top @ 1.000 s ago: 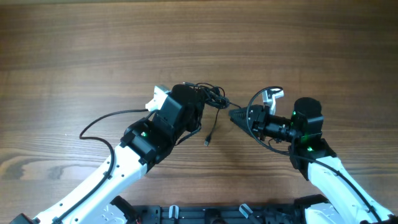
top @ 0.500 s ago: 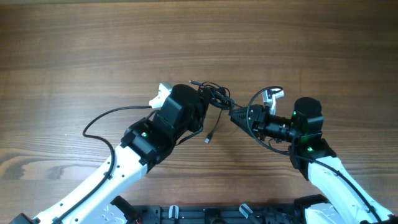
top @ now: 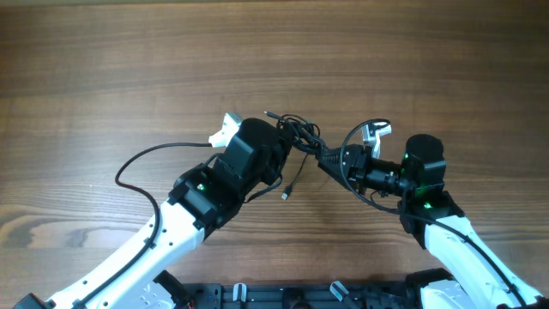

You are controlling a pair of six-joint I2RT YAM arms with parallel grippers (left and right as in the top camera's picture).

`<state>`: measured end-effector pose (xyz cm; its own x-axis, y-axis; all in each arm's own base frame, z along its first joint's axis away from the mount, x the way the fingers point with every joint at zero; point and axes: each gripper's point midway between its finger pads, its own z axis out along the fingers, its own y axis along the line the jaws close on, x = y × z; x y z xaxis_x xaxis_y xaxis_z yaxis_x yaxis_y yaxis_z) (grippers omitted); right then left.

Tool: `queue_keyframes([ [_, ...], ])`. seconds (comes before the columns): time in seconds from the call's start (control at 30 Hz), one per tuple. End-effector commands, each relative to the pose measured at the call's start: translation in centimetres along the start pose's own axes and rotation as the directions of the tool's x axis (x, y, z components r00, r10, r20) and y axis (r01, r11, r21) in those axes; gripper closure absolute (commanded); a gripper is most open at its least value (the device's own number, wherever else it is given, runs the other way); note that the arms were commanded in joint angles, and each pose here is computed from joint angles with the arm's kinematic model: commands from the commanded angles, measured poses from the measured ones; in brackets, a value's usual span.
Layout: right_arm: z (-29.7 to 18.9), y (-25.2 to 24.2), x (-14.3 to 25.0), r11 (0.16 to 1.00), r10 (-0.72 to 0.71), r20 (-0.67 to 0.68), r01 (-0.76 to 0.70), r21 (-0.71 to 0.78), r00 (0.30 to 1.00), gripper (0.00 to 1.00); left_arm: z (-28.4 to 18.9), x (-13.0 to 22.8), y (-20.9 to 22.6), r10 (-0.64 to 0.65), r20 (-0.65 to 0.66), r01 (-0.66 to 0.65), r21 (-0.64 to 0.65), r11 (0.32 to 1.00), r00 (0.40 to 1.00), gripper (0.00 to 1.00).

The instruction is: Untangle cables

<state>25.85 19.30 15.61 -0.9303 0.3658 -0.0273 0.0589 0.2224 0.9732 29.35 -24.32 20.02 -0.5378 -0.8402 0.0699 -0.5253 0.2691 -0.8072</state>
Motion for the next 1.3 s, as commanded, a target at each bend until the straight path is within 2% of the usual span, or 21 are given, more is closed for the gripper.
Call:
queue_keyframes([
  [0.0, 0.0, 0.2, -0.6, 1.000, 0.023, 0.035, -0.023, 0.006, 0.999, 0.61, 0.0, 1.9, -0.1, 0.044, -0.070, -0.043, 0.014, 0.999, 0.997, 0.96],
  [0.23, 0.0, 0.0, -1.1, 0.999, 0.049, 0.066, -0.050, 0.015, 0.997, 0.61, -0.5, 4.9, -2.1, 0.050, -0.174, -0.033, 0.101, 0.994, 0.983, 0.96],
  [0.43, -0.1, -0.3, -1.9, 0.989, 0.141, 0.115, -0.144, 0.017, 0.983, 0.62, -0.6, 6.1, -1.6, 0.025, -0.202, -0.009, 0.079, 0.997, 0.979, 0.96],
  [0.67, 0.0, 0.3, -1.5, 0.971, 0.239, 0.084, -0.239, -0.012, 0.967, 0.61, -0.5, 5.7, 0.5, 0.025, -0.185, -0.025, -0.002, 1.000, 0.982, 0.96],
  [0.93, -0.1, 1.7, -1.8, 0.966, 0.255, 0.079, -0.250, -0.062, 0.964, 0.62, 0.3, 6.2, 0.5, 0.023, -0.195, -0.024, -0.003, 1.000, 0.981, 0.96],
  [1.1, -0.2, 1.2, -3.1, 0.967, 0.256, 0.157, -0.250, -0.057, 0.954, 0.62, 0.7, 7.8, -0.3, -0.006, -0.231, 0.014, 0.032, 0.999, 0.973, 0.96],
  [1.27, -1.2, -0.3, -6.3, 0.965, 0.253, 0.359, -0.259, -0.033, 0.898, 0.60, 0.4, 9.0, -0.9, 0.005, -0.275, 0.012, 0.059, 0.998, 0.961, 0.96],
])
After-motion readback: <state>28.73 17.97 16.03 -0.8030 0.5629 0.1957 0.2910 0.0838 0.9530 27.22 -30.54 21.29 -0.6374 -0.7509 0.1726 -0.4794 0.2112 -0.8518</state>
